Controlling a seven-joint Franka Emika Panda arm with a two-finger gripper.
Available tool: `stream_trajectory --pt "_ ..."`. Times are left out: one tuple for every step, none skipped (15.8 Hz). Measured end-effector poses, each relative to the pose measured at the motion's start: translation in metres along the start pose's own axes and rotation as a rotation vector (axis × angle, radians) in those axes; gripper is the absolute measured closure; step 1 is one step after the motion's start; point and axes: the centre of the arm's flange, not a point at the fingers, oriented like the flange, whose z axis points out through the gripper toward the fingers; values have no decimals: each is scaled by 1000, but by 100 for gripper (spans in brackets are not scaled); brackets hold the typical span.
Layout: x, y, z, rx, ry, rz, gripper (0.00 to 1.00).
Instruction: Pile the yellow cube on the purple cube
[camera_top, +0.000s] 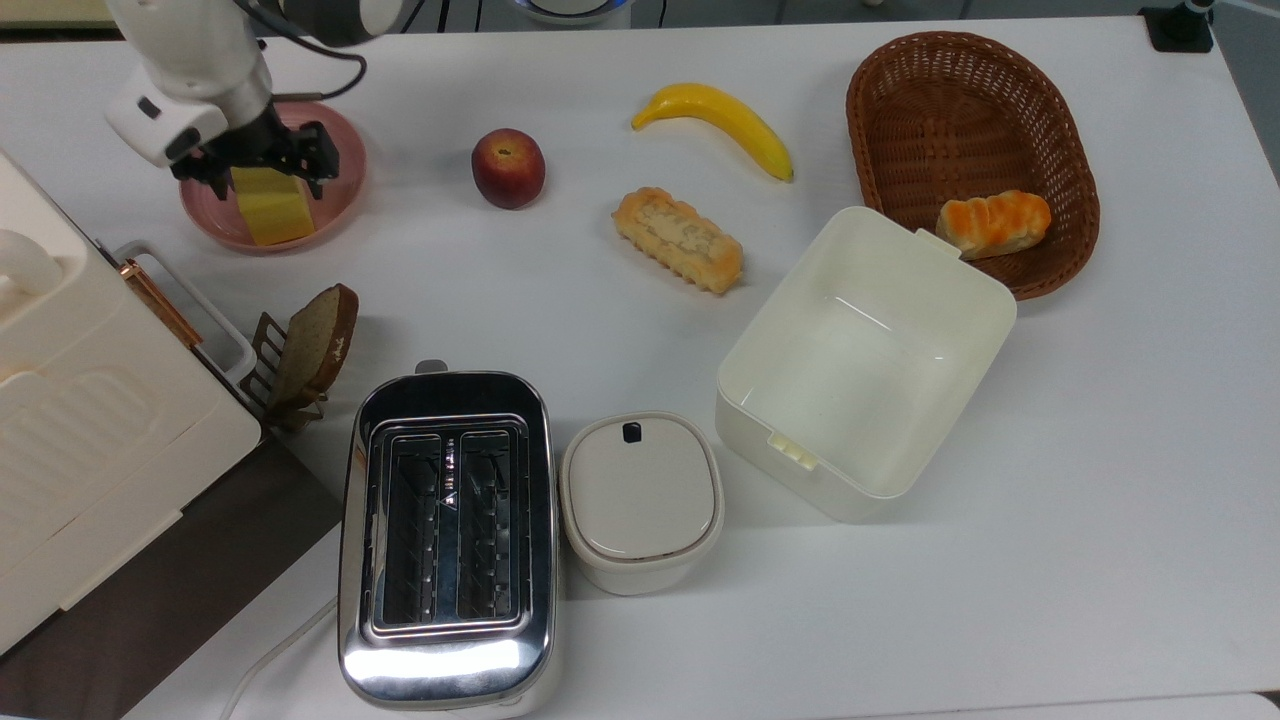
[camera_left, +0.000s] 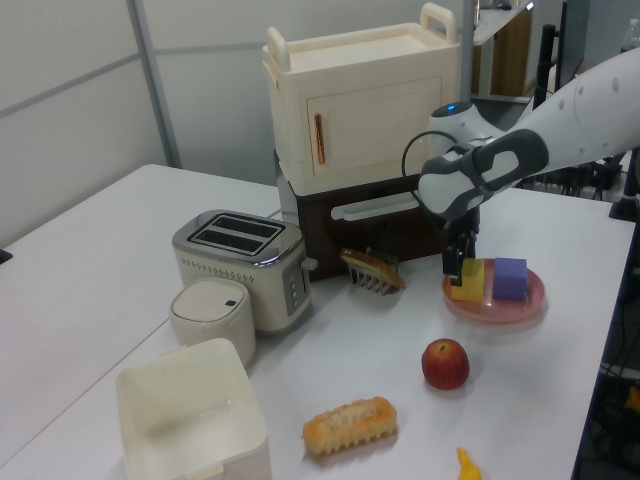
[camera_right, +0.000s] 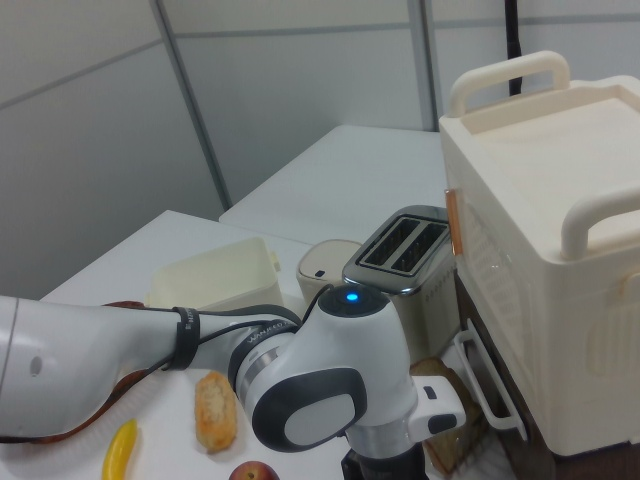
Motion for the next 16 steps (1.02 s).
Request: stream_trajectory --pt "3 -3 4 0 -5 -7 7" --pt "5 -6 6 -3 -4 -13 7" --pt "7 -7 7 -5 -2 -17 12" --pt "8 -8 7 -7 -1 -18 23" --pt "8 -8 7 -7 0 -18 35" --pt "9 -7 5 -9 3 -18 44" --pt "10 -6 3 -12 8 -17 44" --pt "11 -4 -1 -16 15 -16 44" --pt "13 -2 -7 -20 24 -14 44" --pt "14 2 -15 -21 29 -10 44" --pt "14 6 -24 -17 27 -2 44" --pt "13 12 -35 -4 23 11 44" --pt "9 19 -45 14 17 29 44" --pt "4 26 -55 30 11 44 44" --pt "-2 33 -63 40 9 55 44" --pt "-8 39 -69 48 11 64 44"
